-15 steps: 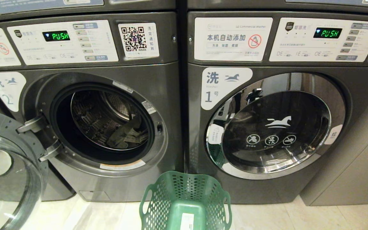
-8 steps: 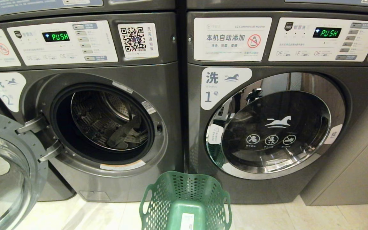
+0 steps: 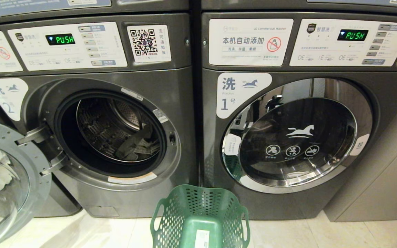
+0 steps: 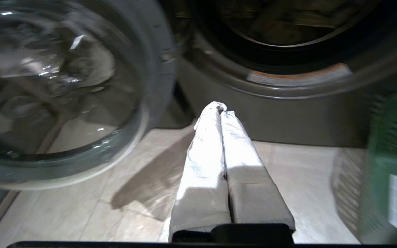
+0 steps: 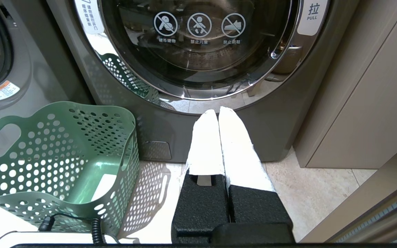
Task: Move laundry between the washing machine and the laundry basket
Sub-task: Open the lid of the washing machine, then pick a cloth and place it into the basket
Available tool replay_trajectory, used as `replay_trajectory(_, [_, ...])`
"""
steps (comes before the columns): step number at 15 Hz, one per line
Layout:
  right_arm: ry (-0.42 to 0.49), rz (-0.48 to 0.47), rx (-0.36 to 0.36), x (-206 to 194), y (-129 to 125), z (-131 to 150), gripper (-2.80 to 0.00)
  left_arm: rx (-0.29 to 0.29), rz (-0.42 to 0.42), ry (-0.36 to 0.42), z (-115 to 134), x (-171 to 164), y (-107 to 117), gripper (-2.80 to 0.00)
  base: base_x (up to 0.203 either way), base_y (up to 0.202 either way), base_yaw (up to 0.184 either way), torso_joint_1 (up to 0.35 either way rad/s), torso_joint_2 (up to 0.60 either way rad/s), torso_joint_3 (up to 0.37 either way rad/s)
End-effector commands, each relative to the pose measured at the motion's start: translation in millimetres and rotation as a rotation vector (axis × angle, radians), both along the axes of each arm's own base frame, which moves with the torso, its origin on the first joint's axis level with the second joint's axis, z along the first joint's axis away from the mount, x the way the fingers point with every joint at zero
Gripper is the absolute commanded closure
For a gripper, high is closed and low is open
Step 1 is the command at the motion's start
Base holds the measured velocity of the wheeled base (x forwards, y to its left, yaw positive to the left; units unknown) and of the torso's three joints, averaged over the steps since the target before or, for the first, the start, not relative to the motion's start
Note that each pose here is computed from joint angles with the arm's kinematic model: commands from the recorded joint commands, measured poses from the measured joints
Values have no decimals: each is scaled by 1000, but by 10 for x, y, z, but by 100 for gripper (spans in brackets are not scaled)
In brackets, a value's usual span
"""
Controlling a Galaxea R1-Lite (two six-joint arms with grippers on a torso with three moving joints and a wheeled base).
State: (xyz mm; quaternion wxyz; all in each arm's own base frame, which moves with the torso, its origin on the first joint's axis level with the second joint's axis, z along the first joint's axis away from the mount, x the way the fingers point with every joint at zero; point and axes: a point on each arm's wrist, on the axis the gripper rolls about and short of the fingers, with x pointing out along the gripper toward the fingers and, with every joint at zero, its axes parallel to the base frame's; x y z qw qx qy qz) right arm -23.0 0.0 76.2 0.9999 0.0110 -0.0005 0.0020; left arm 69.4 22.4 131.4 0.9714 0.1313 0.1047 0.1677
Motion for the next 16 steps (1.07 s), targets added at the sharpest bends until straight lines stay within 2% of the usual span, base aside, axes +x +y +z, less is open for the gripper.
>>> replay_trajectory(1, [1,1,1,1,0,0,0,-1,-163,-41,-61,-214,-148,0,0,0,0,0,0,0])
replay_trajectory(2, [1,1,0,1,0,0,0,-14,-218,-21,-136,-323,-182,0,0,0,0,0,0,0])
replay_trajectory(5, [1,1,1,1,0,0,0,-64,-312,9,-360,-627,-214,0,0,0,0,0,0,0])
replay_trajectory(7, [1,1,0,1,0,0,0,-79,-352,-39,-427,-766,-219,0,0,0,0,0,0,0])
replay_trajectory(10, [1,1,1,1,0,0,0,-64,-371,-190,-481,-925,-225,0,0,0,0,0,0,0])
replay_trajectory(11, [0,1,1,0,0,0,0,-66,-373,-216,-487,-939,-226,0,0,0,0,0,0,0])
replay_trajectory(16, [1,1,1,1,0,0,0,-87,-372,-219,-495,-933,-227,0,0,0,0,0,0,0])
